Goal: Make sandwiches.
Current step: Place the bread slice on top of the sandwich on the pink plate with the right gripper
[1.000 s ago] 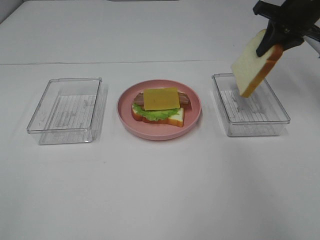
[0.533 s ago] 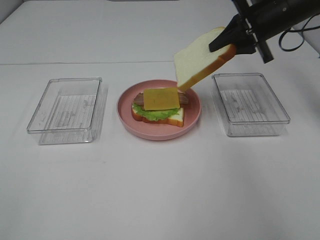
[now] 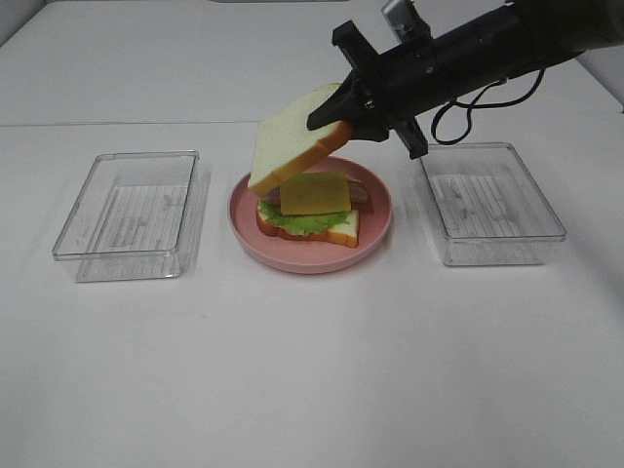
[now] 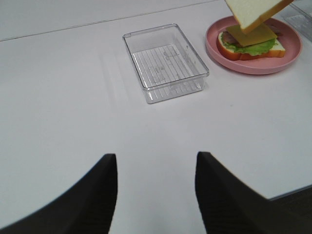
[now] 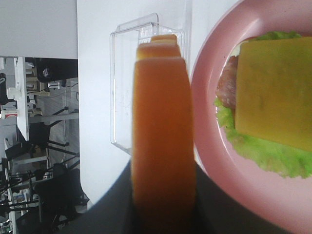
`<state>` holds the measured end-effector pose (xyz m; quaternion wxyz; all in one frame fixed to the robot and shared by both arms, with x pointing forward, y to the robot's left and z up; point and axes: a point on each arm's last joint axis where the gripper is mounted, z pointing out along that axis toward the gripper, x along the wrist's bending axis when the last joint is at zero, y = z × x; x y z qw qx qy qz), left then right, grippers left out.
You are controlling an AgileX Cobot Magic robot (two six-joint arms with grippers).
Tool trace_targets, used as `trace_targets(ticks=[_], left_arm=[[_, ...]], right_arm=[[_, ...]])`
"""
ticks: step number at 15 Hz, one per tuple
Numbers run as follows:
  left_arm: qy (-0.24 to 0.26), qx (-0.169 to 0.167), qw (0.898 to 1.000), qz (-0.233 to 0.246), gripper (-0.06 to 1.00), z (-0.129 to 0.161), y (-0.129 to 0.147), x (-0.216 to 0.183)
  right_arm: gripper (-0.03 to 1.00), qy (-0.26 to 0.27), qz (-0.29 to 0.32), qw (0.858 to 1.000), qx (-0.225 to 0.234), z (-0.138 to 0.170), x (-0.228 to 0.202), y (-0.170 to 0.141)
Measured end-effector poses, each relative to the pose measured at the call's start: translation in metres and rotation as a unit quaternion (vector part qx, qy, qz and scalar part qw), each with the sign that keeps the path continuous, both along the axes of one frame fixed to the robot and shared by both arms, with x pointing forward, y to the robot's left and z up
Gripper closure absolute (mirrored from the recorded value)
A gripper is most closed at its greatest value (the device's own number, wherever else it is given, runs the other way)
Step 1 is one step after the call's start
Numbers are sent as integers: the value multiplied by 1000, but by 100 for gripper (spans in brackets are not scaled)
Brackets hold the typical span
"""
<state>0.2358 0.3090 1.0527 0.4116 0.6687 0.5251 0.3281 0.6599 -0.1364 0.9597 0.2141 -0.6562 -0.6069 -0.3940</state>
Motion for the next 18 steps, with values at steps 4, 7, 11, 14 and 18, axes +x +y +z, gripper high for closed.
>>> trace_targets(ticks=[4, 7, 11, 14, 18], left_arm=[[0, 0, 1000, 0, 46, 0, 0, 0], [0, 0, 1000, 0, 46, 0, 0, 0], [0, 0, 1000, 0, 46, 0, 0, 0], [0, 0, 1000, 0, 46, 0, 0, 0], [0, 0, 1000, 0, 46, 0, 0, 0]], right_arm=[[76, 18, -53, 998, 13, -27, 11, 7], [76, 33, -58, 998, 0, -47, 12, 6], [76, 22, -57, 998, -19, -49, 13, 4], [76, 22, -57, 998, -19, -49, 13, 4], [76, 18, -47, 998, -33, -51, 12, 3]])
